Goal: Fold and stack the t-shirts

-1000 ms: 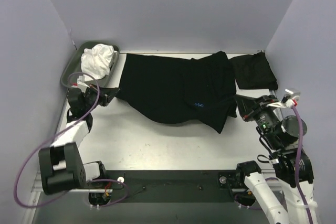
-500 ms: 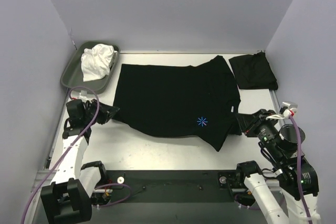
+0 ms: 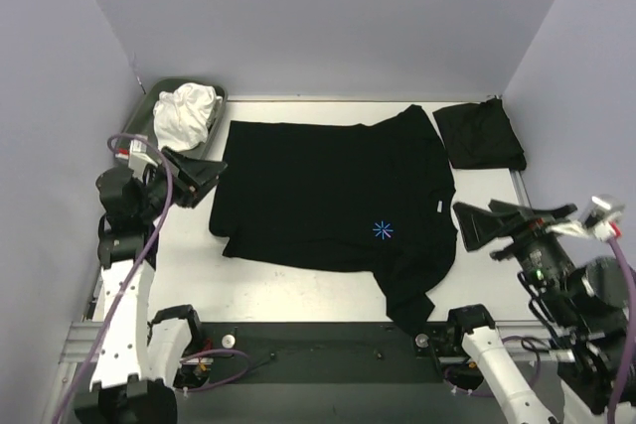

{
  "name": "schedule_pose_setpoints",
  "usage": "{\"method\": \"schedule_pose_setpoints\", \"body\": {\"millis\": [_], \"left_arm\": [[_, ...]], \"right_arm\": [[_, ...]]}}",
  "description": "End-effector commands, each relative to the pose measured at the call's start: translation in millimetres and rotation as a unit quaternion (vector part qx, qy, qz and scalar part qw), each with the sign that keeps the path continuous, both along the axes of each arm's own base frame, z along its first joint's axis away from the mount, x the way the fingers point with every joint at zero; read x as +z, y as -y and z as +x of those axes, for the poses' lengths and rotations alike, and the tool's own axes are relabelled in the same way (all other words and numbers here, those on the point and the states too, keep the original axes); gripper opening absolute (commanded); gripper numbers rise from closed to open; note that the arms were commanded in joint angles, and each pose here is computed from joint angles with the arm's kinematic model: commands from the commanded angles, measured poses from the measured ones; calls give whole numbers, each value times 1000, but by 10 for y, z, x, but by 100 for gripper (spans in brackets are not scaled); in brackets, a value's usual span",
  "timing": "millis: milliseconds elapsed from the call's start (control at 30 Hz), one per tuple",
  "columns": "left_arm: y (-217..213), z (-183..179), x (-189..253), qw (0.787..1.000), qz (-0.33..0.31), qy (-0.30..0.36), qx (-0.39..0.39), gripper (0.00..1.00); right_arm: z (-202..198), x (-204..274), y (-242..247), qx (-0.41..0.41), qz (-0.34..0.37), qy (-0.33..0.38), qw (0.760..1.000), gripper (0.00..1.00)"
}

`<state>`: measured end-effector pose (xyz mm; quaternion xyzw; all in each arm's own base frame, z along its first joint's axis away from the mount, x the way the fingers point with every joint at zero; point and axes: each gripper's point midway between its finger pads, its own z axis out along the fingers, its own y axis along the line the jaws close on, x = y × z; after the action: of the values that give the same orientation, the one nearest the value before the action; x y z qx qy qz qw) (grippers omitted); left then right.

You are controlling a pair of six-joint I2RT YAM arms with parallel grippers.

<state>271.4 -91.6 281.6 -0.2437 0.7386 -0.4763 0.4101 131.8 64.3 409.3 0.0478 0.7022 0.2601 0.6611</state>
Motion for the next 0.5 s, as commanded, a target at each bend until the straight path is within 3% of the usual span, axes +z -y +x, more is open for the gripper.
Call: {"method": "schedule_pose_setpoints", "body": {"millis": [0,133,233,467], "left_arm": [[63,440,440,995,-53,79,-32,84],[-24,1057,-99,1000,-9,12,-17,84],[104,1329,-634,997,7,-62,-40,84],[481,1603,-1371,979,99,-159,-79,84]], "right_arm": [[784,-125,-231,18,15,-50,998,88],[1408,-509,-374,9,8,-128,992,91],[1822,-958,-445,-20,-43,-223,974,95],[2314,-2025,-498,-60,-119,-368,920,98]]}}
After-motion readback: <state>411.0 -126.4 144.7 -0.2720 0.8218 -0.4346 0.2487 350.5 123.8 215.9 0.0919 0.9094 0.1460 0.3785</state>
